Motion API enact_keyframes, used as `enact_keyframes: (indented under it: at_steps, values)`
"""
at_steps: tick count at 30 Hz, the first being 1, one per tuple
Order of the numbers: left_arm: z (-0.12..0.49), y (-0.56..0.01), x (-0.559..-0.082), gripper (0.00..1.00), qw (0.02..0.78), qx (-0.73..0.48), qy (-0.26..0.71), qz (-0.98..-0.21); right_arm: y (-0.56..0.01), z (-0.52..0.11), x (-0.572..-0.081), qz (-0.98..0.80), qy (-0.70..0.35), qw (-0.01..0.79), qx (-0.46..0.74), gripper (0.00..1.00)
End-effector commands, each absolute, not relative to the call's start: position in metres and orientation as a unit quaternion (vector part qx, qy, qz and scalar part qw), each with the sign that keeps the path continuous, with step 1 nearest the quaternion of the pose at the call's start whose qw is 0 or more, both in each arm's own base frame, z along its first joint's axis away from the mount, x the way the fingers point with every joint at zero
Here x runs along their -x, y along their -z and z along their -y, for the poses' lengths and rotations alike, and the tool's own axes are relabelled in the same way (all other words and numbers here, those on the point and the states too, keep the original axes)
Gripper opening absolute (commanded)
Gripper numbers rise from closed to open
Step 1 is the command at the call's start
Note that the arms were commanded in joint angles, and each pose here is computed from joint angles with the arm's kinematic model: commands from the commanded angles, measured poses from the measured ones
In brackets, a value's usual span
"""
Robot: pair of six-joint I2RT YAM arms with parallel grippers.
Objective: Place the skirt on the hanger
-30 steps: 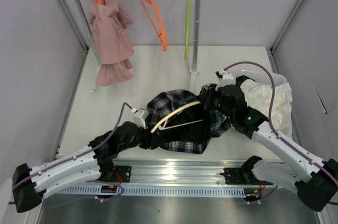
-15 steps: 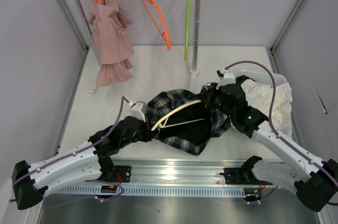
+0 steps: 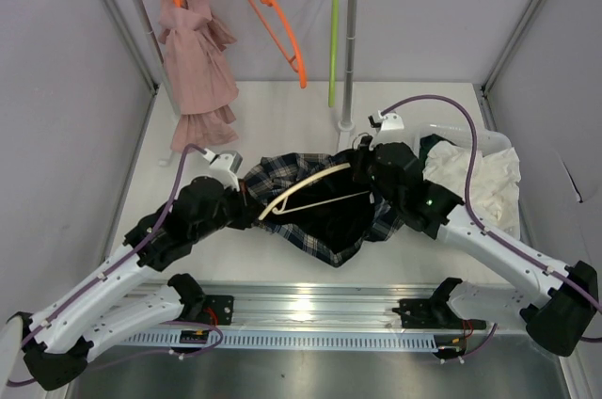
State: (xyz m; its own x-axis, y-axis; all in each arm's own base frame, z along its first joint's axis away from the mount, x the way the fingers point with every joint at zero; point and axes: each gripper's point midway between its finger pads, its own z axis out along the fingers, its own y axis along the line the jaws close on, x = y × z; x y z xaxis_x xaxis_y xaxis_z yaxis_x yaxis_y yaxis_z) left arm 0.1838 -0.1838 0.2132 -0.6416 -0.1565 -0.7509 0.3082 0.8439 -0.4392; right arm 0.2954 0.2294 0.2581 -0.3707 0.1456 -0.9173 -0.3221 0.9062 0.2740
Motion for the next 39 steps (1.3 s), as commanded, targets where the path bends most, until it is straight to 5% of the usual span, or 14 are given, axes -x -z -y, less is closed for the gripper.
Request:
enact_keyframes:
  at_steps: [1,28,39]
  values:
    - [0.177,-0.233,-0.178,0.0,0.429,-0.076,0.269,-0.859,-0.302,-0.203,-0.319,-0.767,-0.129,0.629,0.001,0.0]
    - [0.181,-0.285,-0.182,0.0,0.429,-0.124,0.251,-0.859,-0.306,-0.219,-0.3,-0.719,0.027,0.695,0.013,0.0]
    - [0.202,-0.281,-0.195,0.0,0.41,-0.143,0.249,-0.866,-0.312,-0.246,-0.289,-0.715,-0.021,0.699,0.019,0.0]
